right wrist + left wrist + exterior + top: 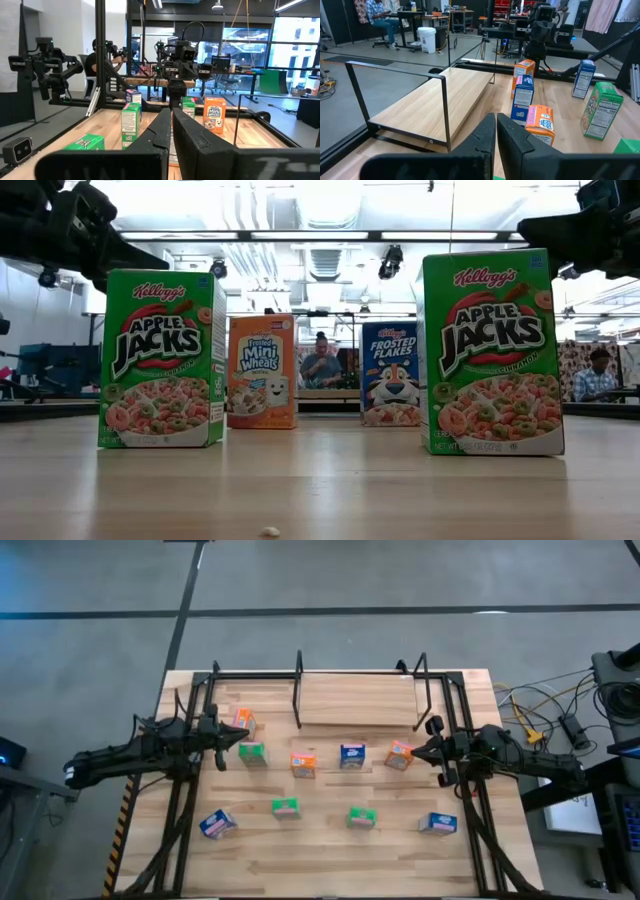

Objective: Stack cereal on shelf

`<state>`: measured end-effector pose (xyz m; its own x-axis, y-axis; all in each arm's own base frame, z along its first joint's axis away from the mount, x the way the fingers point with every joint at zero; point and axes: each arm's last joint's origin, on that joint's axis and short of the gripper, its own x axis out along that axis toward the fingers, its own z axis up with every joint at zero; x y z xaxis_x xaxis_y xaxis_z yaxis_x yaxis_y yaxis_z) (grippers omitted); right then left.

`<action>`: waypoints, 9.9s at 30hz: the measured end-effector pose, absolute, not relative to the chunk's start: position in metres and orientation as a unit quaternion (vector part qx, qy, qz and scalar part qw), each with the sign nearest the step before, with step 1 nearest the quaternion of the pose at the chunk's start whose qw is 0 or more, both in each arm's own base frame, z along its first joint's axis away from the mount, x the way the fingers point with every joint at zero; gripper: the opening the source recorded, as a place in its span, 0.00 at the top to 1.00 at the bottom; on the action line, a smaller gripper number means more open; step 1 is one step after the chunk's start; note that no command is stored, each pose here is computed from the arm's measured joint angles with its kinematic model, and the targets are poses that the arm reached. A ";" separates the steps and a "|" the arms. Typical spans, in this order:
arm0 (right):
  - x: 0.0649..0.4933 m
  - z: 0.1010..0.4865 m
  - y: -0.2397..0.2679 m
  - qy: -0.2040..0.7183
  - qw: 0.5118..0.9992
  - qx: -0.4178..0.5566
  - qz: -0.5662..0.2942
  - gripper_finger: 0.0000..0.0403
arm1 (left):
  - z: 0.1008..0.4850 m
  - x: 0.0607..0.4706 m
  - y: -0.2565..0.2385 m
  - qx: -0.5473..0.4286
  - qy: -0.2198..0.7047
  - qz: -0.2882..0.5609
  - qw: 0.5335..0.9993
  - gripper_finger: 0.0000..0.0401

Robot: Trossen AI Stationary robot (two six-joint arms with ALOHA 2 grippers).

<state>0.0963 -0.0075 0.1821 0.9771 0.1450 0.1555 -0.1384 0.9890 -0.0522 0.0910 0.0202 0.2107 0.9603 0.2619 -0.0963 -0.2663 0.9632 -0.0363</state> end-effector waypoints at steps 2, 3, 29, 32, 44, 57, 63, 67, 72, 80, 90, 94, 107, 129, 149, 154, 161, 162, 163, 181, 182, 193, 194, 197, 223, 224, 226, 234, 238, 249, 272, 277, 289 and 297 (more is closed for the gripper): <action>0.096 0.182 -0.008 -0.080 0.994 -0.021 0.071 0.98 | 0.211 0.091 0.020 -0.025 0.045 0.133 0.990 1.00; 0.096 0.182 -0.008 -0.080 0.994 -0.020 0.071 0.98 | 0.211 0.091 0.020 -0.024 0.045 0.133 0.990 1.00; 0.096 0.182 -0.008 -0.080 0.994 -0.020 0.071 0.98 | 0.211 0.091 0.020 -0.024 0.046 0.133 0.990 1.00; 0.096 0.182 -0.008 -0.080 0.994 -0.021 0.071 0.98 | 0.211 0.091 0.020 -0.024 0.045 0.133 0.990 1.00; 0.096 0.182 -0.008 -0.080 0.994 -0.020 0.071 0.98 | 0.211 0.091 0.020 -0.024 0.045 0.133 0.990 1.00; 0.096 0.182 -0.008 -0.080 0.994 -0.021 0.071 0.98 | 0.211 0.091 0.020 -0.025 0.045 0.133 0.990 1.00; 0.096 0.182 -0.008 -0.080 0.994 -0.021 0.071 0.98 | 0.211 0.091 0.020 -0.025 0.045 0.133 0.990 1.00; 0.096 0.182 -0.008 -0.084 0.991 -0.084 0.066 0.98 | 0.211 0.091 0.020 -0.024 0.045 0.133 0.990 1.00; 0.096 0.182 -0.008 -0.087 0.987 -0.118 0.063 0.98 | 0.211 0.091 0.020 -0.022 0.046 0.134 0.990 1.00; 0.093 0.195 -0.008 -0.140 0.986 0.063 0.067 0.98 | 0.211 0.091 0.020 0.056 0.056 0.130 0.988 1.00; 0.097 0.197 -0.018 -0.178 0.956 0.224 -0.070 0.98 | 0.215 0.091 0.020 0.055 0.033 0.131 0.989 1.00; 0.101 0.203 -0.019 -0.166 0.957 0.224 -0.073 0.98 | 0.222 0.091 0.020 -0.020 -0.013 0.133 0.991 1.00; 0.151 0.261 -0.028 -0.083 0.974 0.189 -0.098 0.98 | 0.258 0.084 0.019 -0.106 -0.216 0.105 0.965 1.00; 0.238 0.273 -0.038 -0.002 0.994 0.062 -0.087 0.98 | 0.269 0.078 0.018 -0.077 -0.274 0.102 0.953 1.00; 0.242 0.266 -0.039 0.022 0.996 0.007 -0.092 0.98 | 0.266 0.081 0.018 -0.095 -0.257 0.099 0.957 1.00; 0.245 0.279 -0.040 0.000 0.995 -0.035 -0.092 0.98 | 0.265 0.081 0.018 -0.104 -0.253 0.098 0.957 1.00; 0.270 0.302 -0.039 0.055 0.994 -0.046 -0.081 0.98 | 0.265 0.081 0.018 -0.110 -0.250 0.093 0.957 1.00; 0.275 0.304 -0.040 0.074 0.993 -0.045 -0.081 0.98 | 0.265 0.081 0.018 -0.110 -0.252 0.093 0.957 1.00; 0.280 0.305 -0.041 0.094 0.991 -0.043 -0.080 0.98 | 0.265 0.081 0.018 -0.110 -0.253 0.093 0.957 1.00; 0.312 0.317 -0.026 0.456 0.890 -0.016 -0.020 0.98 | 0.269 0.079 0.018 -0.097 -0.273 0.092 0.953 1.00; 0.312 0.316 -0.025 0.459 0.888 -0.016 -0.018 0.98 | 0.269 0.079 0.018 -0.097 -0.273 0.092 0.953 1.00; 0.319 0.299 -0.024 0.494 0.869 0.019 -0.033 0.74 | 0.269 0.079 0.018 -0.097 -0.272 0.092 0.953 1.00; 0.321 0.297 -0.023 0.497 0.867 0.019 -0.032 0.69 | 0.269 0.079 0.018 -0.097 -0.272 0.092 0.953 1.00; 0.327 0.288 -0.021 0.510 0.860 0.012 -0.025 0.56 | 0.269 0.079 0.018 -0.097 -0.272 0.092 0.953 1.00; 0.346 0.249 -0.019 0.567 0.823 -0.015 -0.017 0.49 | 0.267 0.080 0.018 -0.098 -0.266 0.093 0.954 1.00; 0.345 0.250 -0.019 0.566 0.824 -0.015 -0.017 0.50 | 0.267 0.080 0.018 -0.098 -0.266 0.092 0.954 1.00; 0.345 0.250 -0.019 0.566 0.824 -0.015 -0.017 0.54 | 0.267 0.080 0.018 -0.098 -0.266 0.092 0.954 1.00; 0.345 0.252 -0.019 0.561 0.827 -0.015 -0.017 0.62 | 0.267 0.080 0.018 -0.098 -0.266 0.093 0.954 1.00; 0.345 0.262 -0.021 0.552 0.834 -0.017 -0.018 0.62 | 0.268 0.080 0.018 -0.100 -0.266 0.092 0.954 1.00; 0.354 0.344 -0.049 0.457 0.888 -0.036 -0.041 0.63 | 0.267 0.080 0.018 -0.100 -0.266 0.092 0.954 1.00; 0.363 0.311 -0.190 0.462 0.881 -0.026 -0.098 0.61 | 0.268 0.079 0.018 -0.100 -0.268 0.092 0.954 1.00; 0.367 0.298 -0.199 0.474 0.874 -0.022 -0.099 0.59 | 0.268 0.079 0.018 -0.100 -0.269 0.092 0.954 1.00; 0.372 0.296 -0.203 0.461 0.881 -0.035 -0.100 0.44 | 0.268 0.079 0.018 -0.100 -0.270 0.092 0.953 1.00; 0.373 0.333 -0.197 0.438 0.892 -0.027 -0.111 0.38 | 0.268 0.079 0.018 -0.100 -0.270 0.092 0.953 1.00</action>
